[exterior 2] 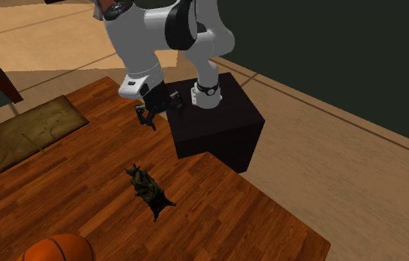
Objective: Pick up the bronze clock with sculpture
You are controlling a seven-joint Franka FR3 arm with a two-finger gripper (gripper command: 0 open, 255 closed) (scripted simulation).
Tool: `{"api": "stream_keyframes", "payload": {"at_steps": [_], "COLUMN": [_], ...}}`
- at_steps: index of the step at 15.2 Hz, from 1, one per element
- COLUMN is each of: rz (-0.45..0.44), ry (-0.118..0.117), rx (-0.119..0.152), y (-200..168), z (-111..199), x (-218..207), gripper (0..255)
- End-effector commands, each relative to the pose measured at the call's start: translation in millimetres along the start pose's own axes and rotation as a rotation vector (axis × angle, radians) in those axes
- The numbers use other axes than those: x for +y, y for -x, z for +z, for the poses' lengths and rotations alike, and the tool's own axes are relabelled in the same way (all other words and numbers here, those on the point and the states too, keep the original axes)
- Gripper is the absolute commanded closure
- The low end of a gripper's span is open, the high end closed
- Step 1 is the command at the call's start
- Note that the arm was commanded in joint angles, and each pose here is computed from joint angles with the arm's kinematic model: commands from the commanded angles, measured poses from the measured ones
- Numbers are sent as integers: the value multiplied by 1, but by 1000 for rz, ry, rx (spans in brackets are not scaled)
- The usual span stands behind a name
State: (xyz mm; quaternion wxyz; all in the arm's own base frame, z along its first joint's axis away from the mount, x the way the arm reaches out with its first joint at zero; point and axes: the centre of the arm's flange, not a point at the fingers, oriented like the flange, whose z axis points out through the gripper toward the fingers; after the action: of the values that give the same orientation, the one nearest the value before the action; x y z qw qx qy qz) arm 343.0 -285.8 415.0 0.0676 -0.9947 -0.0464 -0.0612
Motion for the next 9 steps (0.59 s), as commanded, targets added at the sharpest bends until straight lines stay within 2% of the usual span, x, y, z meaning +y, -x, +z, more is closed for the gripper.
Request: {"api": "stream_keyframes", "payload": {"at_steps": [1,9], "rz": [-23,-105], "ry": [-5,-44], "rx": [10,47], "y": [-3,-22], "z": [11,59], "x": [29,126], "gripper": [0,0]}}
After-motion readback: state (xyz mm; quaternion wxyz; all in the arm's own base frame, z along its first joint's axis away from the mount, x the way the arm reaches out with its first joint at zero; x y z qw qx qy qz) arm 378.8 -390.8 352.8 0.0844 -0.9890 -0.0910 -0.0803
